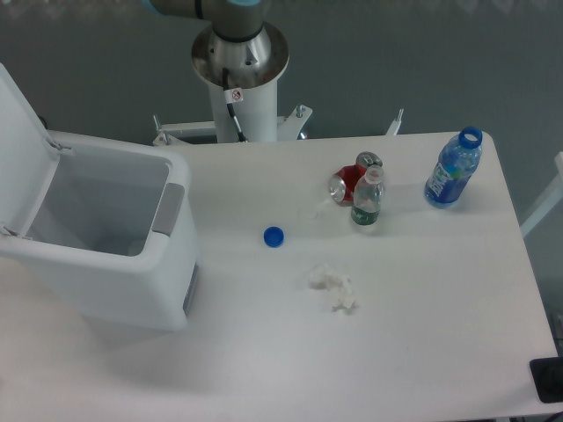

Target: Close the trash can

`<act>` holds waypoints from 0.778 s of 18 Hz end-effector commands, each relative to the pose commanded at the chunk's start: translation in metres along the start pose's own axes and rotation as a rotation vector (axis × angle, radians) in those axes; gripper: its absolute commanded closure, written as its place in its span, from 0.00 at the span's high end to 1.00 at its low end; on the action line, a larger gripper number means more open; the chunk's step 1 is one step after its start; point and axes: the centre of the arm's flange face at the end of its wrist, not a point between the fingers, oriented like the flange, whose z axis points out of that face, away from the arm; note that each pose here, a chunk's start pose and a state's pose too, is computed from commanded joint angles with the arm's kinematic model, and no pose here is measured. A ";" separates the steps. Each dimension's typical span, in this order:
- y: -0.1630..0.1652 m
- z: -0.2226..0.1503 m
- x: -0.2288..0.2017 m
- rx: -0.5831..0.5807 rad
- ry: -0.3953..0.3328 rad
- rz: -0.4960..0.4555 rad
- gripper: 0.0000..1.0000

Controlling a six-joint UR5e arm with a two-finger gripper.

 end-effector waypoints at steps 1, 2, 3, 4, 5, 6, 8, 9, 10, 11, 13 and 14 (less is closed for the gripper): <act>0.000 -0.004 -0.004 0.006 -0.008 -0.003 1.00; 0.000 -0.005 -0.008 0.008 -0.013 -0.007 1.00; 0.000 -0.008 -0.012 0.010 -0.022 -0.009 1.00; 0.000 -0.011 -0.021 0.012 -0.036 -0.021 1.00; 0.000 -0.015 -0.029 0.019 -0.051 -0.031 1.00; 0.001 -0.016 -0.036 0.018 -0.062 -0.042 1.00; 0.003 -0.017 -0.048 0.014 -0.088 -0.057 1.00; 0.003 -0.017 -0.051 0.010 -0.101 -0.060 1.00; 0.005 -0.017 -0.059 0.006 -0.121 -0.066 1.00; 0.006 -0.018 -0.066 0.004 -0.135 -0.064 1.00; 0.011 -0.013 -0.071 -0.016 -0.145 -0.039 1.00; 0.013 -0.012 -0.077 -0.024 -0.157 -0.040 1.00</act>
